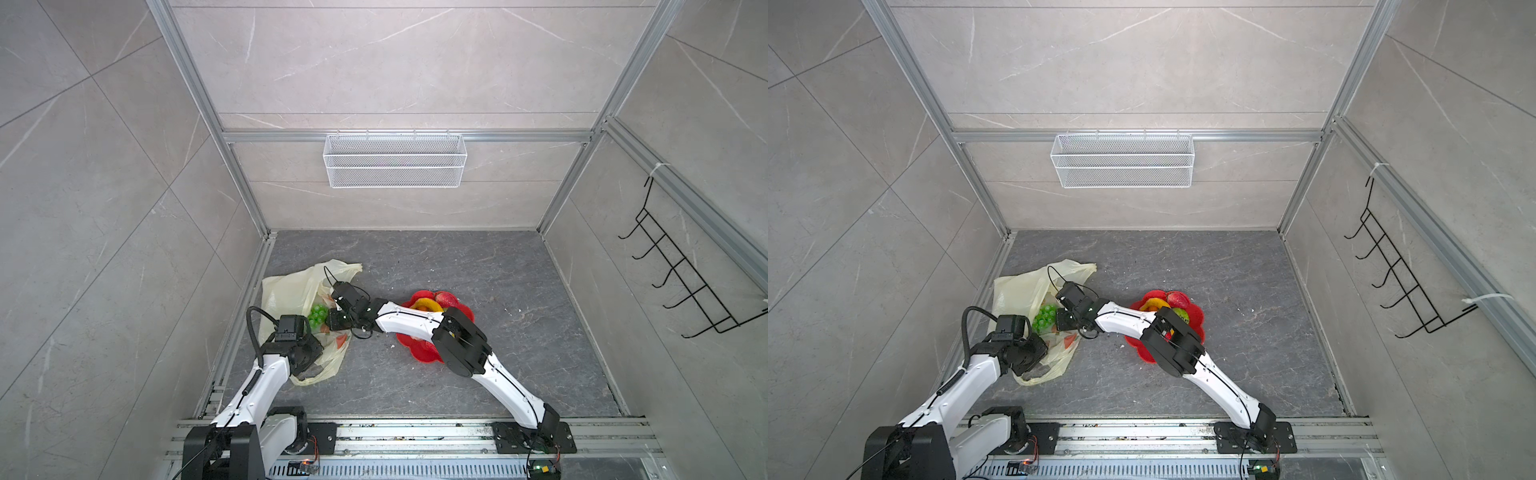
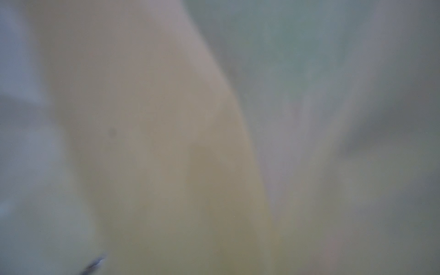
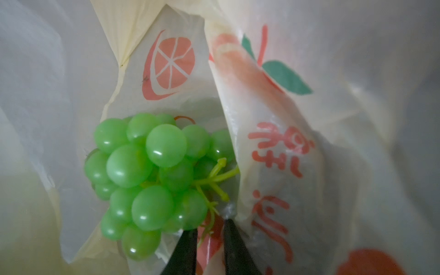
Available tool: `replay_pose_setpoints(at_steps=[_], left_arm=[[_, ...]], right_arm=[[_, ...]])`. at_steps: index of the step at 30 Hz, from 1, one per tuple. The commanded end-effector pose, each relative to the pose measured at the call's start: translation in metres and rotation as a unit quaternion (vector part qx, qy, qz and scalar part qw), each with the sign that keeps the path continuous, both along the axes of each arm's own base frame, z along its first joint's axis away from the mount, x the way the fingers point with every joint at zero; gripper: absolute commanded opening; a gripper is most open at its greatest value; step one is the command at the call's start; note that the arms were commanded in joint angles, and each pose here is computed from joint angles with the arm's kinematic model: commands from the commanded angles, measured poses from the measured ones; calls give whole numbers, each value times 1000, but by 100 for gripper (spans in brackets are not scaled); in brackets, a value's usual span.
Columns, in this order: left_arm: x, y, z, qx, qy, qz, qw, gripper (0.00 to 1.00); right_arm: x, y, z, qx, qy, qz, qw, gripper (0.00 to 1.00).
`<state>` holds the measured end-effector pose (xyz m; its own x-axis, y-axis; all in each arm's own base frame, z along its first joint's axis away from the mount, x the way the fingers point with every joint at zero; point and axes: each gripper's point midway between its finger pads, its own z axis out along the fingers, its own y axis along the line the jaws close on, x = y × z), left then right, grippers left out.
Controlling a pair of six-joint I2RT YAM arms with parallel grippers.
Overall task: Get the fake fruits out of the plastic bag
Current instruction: 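Pull the green grapes up through the bag opening with the right gripper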
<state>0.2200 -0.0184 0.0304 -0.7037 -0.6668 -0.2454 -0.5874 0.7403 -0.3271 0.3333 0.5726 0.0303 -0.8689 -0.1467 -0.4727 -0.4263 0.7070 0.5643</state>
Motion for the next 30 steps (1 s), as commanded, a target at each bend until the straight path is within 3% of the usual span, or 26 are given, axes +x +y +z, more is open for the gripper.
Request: replay_pose_setpoints(at_steps=[1,7,18,24,30], left_arm=[[-3,0,0,7,6,-10,1000,31],[-3,0,1,7,2,-9,1000,32],[-3,1,2,8,-1,-9,1000,32],[-3,2,3,10,-2,-7,1000,32],[-4,3,4,12,-4,-5,1000,32]], right_arm=[[-5,-6,-26,-50,1,8,999,25],[3,-19,-39,-125,-35,-9,991,25],[-1,-13,-41,-188,-97,13,977,29],[-5,-15,-37,-205,-126,26,970,43],[-8,-13,-27,-186,-142,43,971,39]])
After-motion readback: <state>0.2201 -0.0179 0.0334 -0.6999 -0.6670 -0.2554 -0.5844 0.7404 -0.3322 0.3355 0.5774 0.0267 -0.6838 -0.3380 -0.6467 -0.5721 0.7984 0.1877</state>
